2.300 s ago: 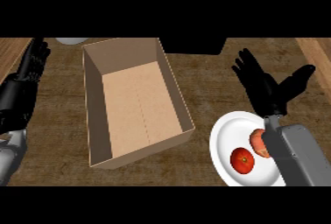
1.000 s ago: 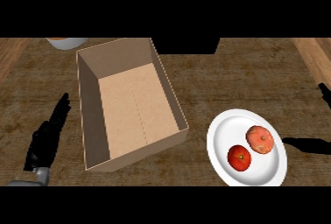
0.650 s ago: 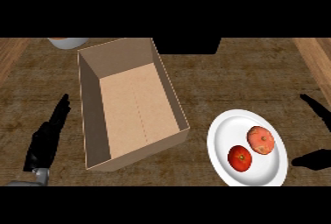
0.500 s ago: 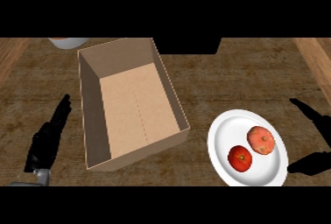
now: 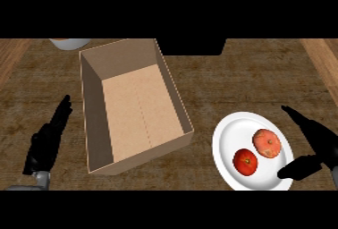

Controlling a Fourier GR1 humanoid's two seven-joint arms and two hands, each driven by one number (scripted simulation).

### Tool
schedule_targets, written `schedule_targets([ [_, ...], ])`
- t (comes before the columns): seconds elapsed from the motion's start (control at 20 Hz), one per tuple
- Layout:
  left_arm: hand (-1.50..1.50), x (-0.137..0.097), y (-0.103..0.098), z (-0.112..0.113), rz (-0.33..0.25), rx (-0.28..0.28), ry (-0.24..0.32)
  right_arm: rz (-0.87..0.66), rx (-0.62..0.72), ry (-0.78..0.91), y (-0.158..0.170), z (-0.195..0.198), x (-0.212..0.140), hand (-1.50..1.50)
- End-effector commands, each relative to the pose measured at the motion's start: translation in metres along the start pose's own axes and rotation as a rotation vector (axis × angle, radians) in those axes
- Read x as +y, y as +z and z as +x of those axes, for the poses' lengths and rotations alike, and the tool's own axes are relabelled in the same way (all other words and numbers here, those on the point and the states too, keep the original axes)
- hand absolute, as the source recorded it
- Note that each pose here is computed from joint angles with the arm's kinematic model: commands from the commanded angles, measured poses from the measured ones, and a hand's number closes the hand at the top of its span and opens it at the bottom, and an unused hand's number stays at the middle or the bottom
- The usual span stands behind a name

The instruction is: Pick the squash from the plate and place it in the cardboard box

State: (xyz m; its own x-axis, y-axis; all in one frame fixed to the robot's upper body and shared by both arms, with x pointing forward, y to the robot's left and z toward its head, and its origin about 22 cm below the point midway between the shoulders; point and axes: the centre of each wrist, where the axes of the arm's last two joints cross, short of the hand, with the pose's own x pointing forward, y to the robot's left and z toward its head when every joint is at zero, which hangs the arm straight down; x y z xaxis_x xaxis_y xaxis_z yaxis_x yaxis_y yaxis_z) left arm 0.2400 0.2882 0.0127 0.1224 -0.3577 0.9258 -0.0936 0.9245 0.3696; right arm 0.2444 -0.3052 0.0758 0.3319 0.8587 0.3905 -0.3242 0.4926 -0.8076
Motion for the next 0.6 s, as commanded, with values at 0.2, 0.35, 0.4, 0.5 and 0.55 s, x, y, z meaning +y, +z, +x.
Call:
schedule_targets([
  [0.2,0.00,-0.017,0.006,0.001,-0.011,-0.003,0.018,0.041,0.077,0.047,-0.018,-0.005,0.008,-1.50],
  [0.35,0.00,0.011,0.006,0.001,-0.006,0.007,-0.003,0.027,0.075,0.024,-0.015,-0.002,0.023,-1.50],
  [0.4,0.00,-0.021,-0.007,0.016,-0.003,0.005,0.005,0.034,0.083,0.031,-0.006,0.000,0.034,-1.50],
  [0.5,0.00,-0.005,-0.007,0.012,-0.006,-0.003,0.006,0.021,0.075,0.029,-0.013,0.000,0.021,-1.50],
  [0.55,0.00,0.009,-0.002,0.012,-0.006,-0.007,0.006,0.028,0.079,0.039,-0.024,-0.008,0.034,-1.50],
])
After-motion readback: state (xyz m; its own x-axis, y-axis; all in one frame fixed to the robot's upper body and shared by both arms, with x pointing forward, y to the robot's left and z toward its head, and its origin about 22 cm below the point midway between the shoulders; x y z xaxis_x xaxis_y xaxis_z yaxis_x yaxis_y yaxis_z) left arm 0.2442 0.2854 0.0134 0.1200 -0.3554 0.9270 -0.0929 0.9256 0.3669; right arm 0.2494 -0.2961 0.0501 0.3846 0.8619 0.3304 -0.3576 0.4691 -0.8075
